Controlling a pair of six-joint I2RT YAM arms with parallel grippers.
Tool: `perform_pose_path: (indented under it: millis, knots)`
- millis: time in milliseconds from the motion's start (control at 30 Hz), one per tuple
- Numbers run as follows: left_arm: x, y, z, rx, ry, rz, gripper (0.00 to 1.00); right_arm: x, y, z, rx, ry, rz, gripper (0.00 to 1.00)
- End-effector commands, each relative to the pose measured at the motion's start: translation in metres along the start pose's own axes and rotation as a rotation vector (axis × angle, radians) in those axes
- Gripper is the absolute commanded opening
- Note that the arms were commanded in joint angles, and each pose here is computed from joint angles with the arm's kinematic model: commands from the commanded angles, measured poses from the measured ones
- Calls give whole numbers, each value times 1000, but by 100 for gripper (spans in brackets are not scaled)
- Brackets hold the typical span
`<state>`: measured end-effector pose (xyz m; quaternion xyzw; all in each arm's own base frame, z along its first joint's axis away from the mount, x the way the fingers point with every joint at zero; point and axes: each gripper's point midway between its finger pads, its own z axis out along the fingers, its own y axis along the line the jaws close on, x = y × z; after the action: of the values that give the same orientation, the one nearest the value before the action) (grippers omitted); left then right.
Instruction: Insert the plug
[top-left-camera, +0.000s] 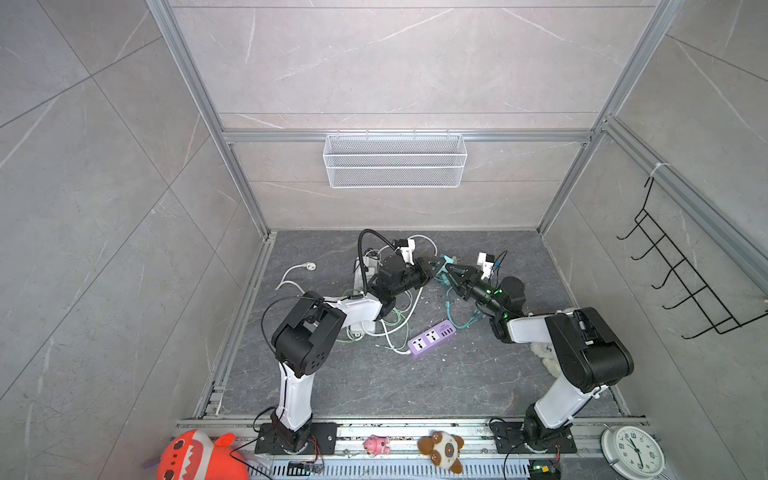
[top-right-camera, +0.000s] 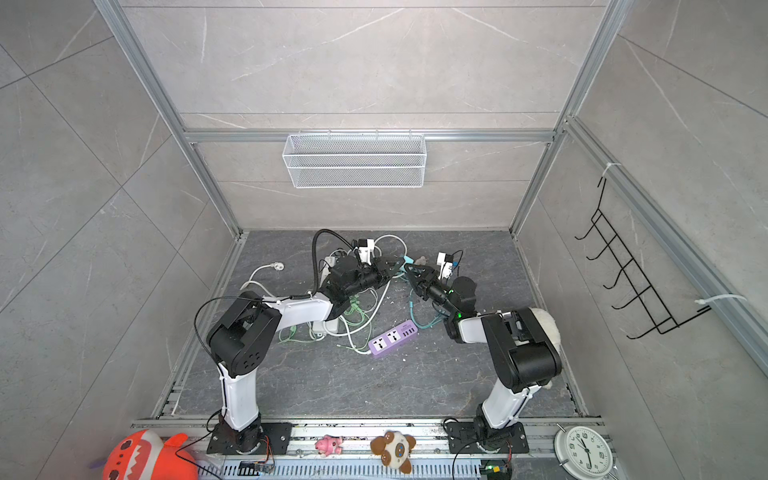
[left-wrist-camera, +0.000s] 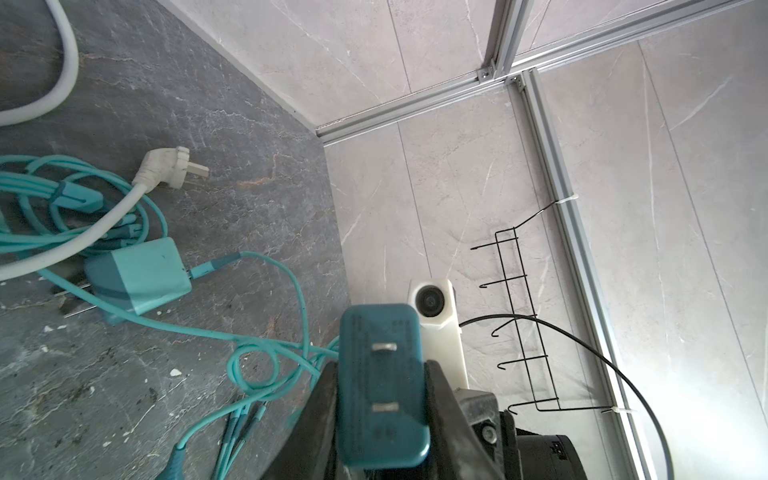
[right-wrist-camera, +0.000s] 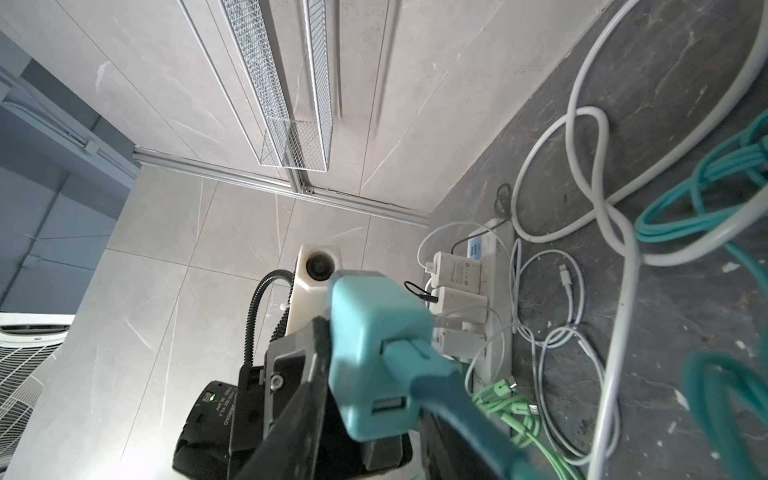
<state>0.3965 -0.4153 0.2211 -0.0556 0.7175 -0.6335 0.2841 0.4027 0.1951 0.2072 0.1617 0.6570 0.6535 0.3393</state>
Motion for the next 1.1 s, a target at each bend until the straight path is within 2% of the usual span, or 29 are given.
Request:
perform_pose_path:
  millis: [0, 100, 500, 600, 700, 767, 800, 867, 900, 933, 1000, 1033, 1067]
  knots:
    - [-1, -43, -3, 118, 21, 34, 0, -1, 38, 8, -120, 23, -64, 39]
    - [4, -44, 3, 127, 55, 31, 0, 4, 47, 15, -163, 48, -65, 37]
    - [23, -32, 18, 95, 152, 13, 0, 7, 55, 18, -194, 54, -88, 13]
    - [23, -30, 18, 86, 154, 11, 6, 7, 52, 16, -183, 48, -90, 10]
    - [23, -27, 17, 76, 152, 10, 22, 8, 46, 15, -150, 43, -96, 7]
    - [23, -27, 16, 70, 155, 19, 25, 9, 41, 15, -118, 43, -103, 4]
    - [23, -27, 16, 64, 157, 28, 31, 8, 39, 14, -101, 41, -109, 3]
    - [24, -25, 14, 49, 161, 44, 49, 10, 36, 11, -63, 40, -127, 2]
    - [23, -24, 13, 39, 156, 56, 67, 10, 36, 9, -39, 35, -142, 2]
    - [20, -23, 10, 28, 148, 71, 77, 9, 33, 5, -2, 24, -154, 1]
    - [16, -21, 6, 9, 140, 95, 78, 10, 30, -1, 70, 25, -197, 1]
    - [13, -19, 4, -3, 129, 103, 85, 10, 28, -6, 120, 22, -214, 0]
    - [7, -17, 0, -14, 116, 114, 98, 10, 21, -11, 178, 17, -219, 0]
